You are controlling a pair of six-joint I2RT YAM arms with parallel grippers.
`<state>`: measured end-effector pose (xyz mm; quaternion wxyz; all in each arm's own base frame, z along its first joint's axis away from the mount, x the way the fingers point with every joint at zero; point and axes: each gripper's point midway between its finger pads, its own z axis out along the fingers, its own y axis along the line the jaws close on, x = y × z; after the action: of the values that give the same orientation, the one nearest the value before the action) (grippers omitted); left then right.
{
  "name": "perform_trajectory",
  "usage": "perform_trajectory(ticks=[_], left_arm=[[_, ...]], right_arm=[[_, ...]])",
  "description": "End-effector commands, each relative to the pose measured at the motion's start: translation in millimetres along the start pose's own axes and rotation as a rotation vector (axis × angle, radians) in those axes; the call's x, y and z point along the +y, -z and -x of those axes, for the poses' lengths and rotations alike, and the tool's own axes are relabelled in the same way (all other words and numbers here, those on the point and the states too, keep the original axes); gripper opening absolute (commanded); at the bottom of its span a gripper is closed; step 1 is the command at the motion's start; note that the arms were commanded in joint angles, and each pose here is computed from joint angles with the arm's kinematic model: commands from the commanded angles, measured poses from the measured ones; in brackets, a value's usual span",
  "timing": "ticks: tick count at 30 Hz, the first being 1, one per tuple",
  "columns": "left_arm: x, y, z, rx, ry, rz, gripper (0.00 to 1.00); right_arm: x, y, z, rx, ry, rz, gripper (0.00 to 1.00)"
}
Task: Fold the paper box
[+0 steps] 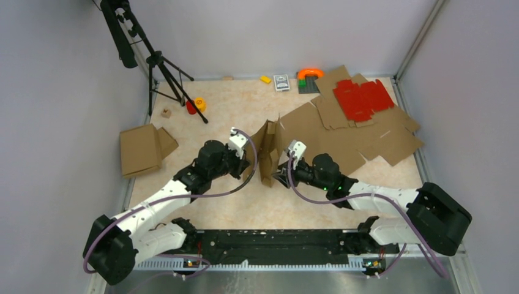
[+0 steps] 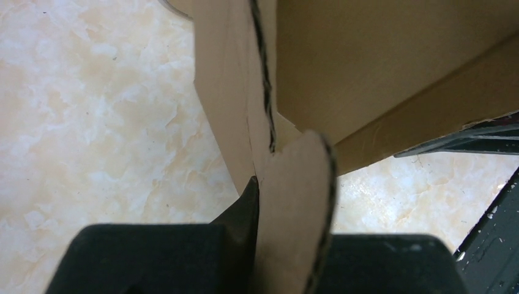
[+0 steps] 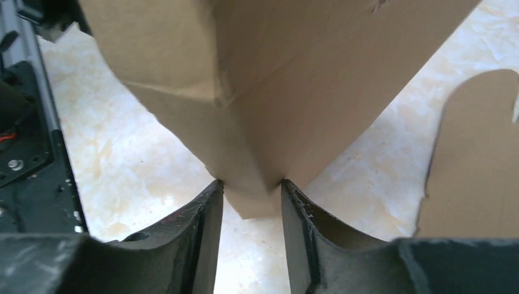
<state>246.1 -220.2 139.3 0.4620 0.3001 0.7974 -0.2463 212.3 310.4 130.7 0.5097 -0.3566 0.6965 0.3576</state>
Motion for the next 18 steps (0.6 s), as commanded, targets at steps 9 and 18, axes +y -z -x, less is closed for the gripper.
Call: perform_trajectory(ticks=[9, 18], left_arm=[[-25, 1, -13, 0.034, 0.029, -0.119, 0.0], [-29, 1, -14, 0.049, 0.055, -0.134, 0.0]], right_arm=[[-23, -19, 24, -0.038, 0.048, -0.119, 0.39], [-22, -22, 28, -0.064, 0.057, -0.107, 0.49]])
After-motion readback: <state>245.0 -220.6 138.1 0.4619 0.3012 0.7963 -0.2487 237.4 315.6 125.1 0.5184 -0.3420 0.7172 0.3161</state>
